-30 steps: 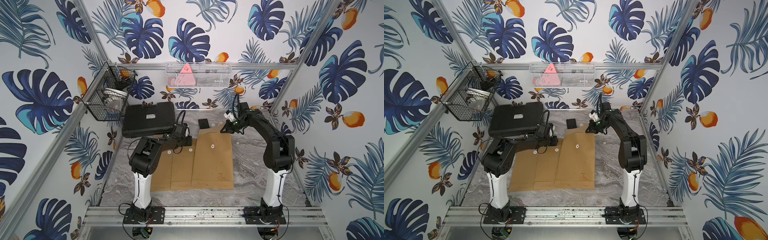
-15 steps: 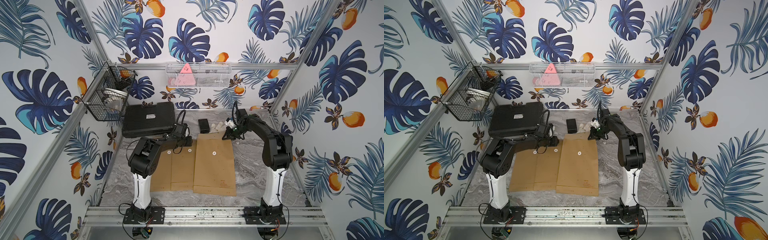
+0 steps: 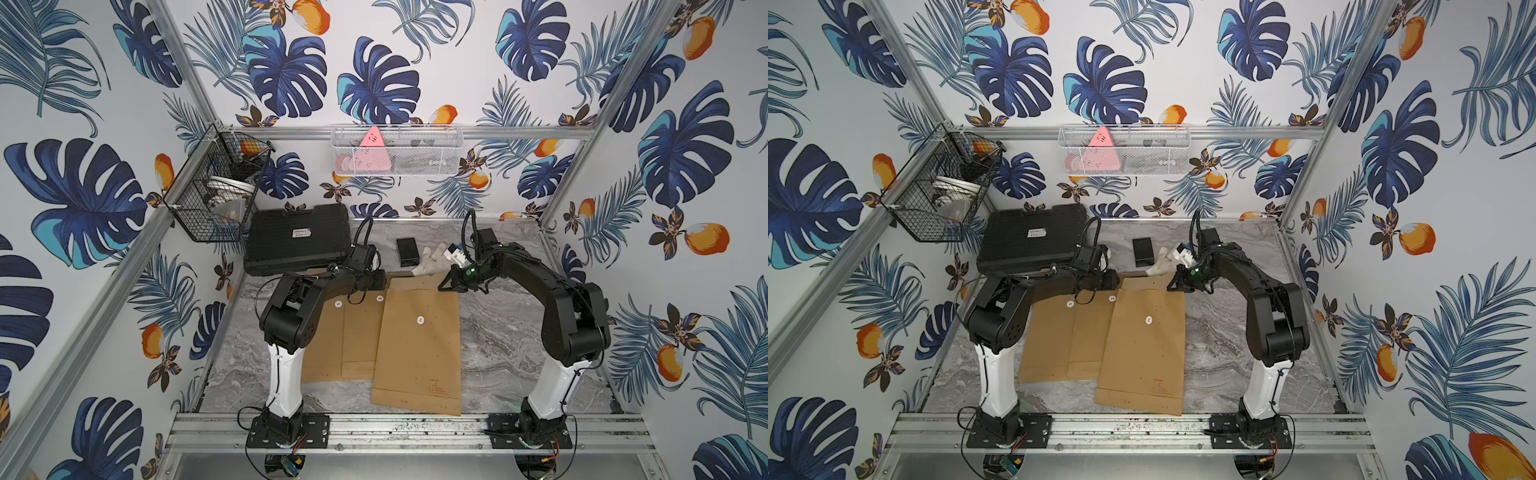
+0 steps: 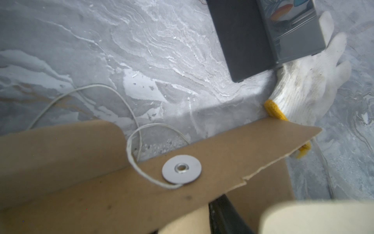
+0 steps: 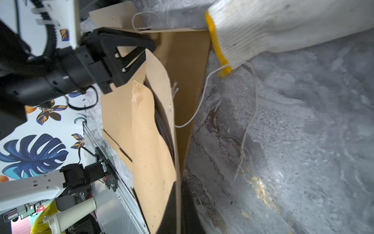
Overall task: Open the file bag
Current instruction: Adjust the file bag at the center of the board, then reset both arms
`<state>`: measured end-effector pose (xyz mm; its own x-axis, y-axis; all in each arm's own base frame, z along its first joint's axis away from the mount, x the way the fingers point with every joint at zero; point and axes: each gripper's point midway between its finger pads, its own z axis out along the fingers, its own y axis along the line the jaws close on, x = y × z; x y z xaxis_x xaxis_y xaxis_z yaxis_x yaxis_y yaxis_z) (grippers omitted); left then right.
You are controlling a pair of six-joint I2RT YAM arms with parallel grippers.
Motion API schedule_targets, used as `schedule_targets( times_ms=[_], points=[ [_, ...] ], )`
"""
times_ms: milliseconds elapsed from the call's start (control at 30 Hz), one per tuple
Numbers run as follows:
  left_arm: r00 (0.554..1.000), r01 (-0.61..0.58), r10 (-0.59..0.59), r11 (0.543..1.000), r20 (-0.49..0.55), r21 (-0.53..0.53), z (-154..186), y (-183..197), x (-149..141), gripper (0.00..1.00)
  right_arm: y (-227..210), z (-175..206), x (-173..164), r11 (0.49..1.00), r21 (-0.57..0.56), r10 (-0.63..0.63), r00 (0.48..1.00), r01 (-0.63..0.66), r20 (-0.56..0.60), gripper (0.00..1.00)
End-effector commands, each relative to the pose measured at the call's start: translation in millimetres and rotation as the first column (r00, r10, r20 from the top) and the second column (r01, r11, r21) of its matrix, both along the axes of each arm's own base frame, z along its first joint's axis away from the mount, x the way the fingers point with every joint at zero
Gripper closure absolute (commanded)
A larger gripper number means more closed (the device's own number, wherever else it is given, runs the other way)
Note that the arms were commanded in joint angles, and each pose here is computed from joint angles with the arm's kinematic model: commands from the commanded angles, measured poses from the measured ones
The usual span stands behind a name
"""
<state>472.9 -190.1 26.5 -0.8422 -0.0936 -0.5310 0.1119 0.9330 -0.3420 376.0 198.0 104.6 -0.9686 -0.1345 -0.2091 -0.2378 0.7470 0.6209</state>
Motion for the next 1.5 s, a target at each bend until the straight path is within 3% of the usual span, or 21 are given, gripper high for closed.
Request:
schedule_targets(
  times_ms=[0, 100, 367, 400, 433, 533, 633, 667, 833, 1033, 1167, 1233, 1333, 1467],
  points=[
    [0.996, -0.011, 0.015, 0.999, -0.092, 0.052, -19.2, 11.9, -18.3, 0.58, -8.7, -16.4, 22.7, 0.998, -0.069, -0.002, 0.999, 0.004, 0.033, 1.0],
    [0.997, -0.015, 0.019, 0.999, -0.081, 0.051, -17.8, 13.3, -17.9, 0.58, -12.3, -31.4, 38.1, 0.998, -0.063, -0.008, 1.0, 0.008, 0.009, 1.0],
    [0.997, -0.023, 0.027, 0.998, -0.067, 0.06, -19.0, 16.7, -19.1, 0.56, -35.5, -57.8, 65.3, 0.983, -0.184, 0.0, 1.0, 0.001, 0.005, 1.0],
    [0.998, -0.022, 0.026, 0.997, -0.065, 0.068, -17.6, 17.6, -19.2, 0.54, -37.5, -58.1, 67.4, 0.98, -0.197, -0.003, 1.0, 0.006, 0.013, 0.96],
    [0.998, -0.021, 0.024, 0.997, -0.052, 0.069, -13.2, 17.9, -18.7, 0.51, -37.9, -56.7, 68.9, 0.981, -0.193, -0.012, 1.0, 0.017, 0.027, 0.85],
    [1.0, -0.028, 0.028, 0.998, 0.001, 0.064, 5.2, 19.2, -15.6, 0.34, -35.1, -41.8, 74.4, 0.986, -0.157, -0.04, 0.996, 0.052, 0.078, 0.38],
    [0.997, -0.031, 0.028, 0.999, 0.066, 0.041, 32.6, 17.4, -12.1, 0.06, -40.6, -19.5, 80.0, 0.981, -0.163, -0.083, 0.984, 0.109, 0.16, 0.03],
    [0.996, -0.029, 0.025, 0.999, 0.091, 0.039, 43.6, 17.2, -12.3, 0.01, -44.3, -7.6, 82.3, 0.976, -0.166, -0.105, 0.972, 0.141, 0.208, 0.0],
    [0.976, -0.083, 0.065, 0.993, 0.206, 0.079, 95.8, 33.7, -23.3, 0.01, -65.4, 40.4, 80.9, 0.941, -0.093, -0.26, 0.873, 0.324, 0.412, 0.0],
    [0.915, -0.171, 0.131, 0.983, 0.381, 0.072, 153.4, 66.0, -61.1, 0.01, -87.1, 75.8, 65.4, 0.883, -0.024, -0.385, 0.754, 0.468, 0.532, 0.0],
    [0.858, -0.22, 0.164, 0.973, 0.486, 0.061, 173.1, 88.5, -93.1, 0.01, -115.3, 89.0, 51.2, 0.806, -0.002, -0.462, 0.631, 0.592, 0.623, 0.0],
    [0.823, -0.248, 0.173, 0.966, 0.541, 0.068, 175.3, 100.6, -107.5, 0.01, -137.4, 86.7, 43.4, 0.742, -0.043, -0.485, 0.58, 0.669, 0.655, 0.0],
    [0.798, -0.269, 0.143, 0.954, 0.586, 0.134, 162.8, 115.2, -123.0, 0.01, -164.3, 70.5, 33.4, 0.683, -0.161, -0.466, 0.595, 0.712, 0.655, 0.0],
    [0.806, -0.269, 0.072, 0.929, 0.587, 0.255, 134.5, 127.9, -136.6, 0.01, -184.4, 50.8, 28.3, 0.685, -0.226, -0.345, 0.582, 0.692, 0.736, 0.0]
  ],
)
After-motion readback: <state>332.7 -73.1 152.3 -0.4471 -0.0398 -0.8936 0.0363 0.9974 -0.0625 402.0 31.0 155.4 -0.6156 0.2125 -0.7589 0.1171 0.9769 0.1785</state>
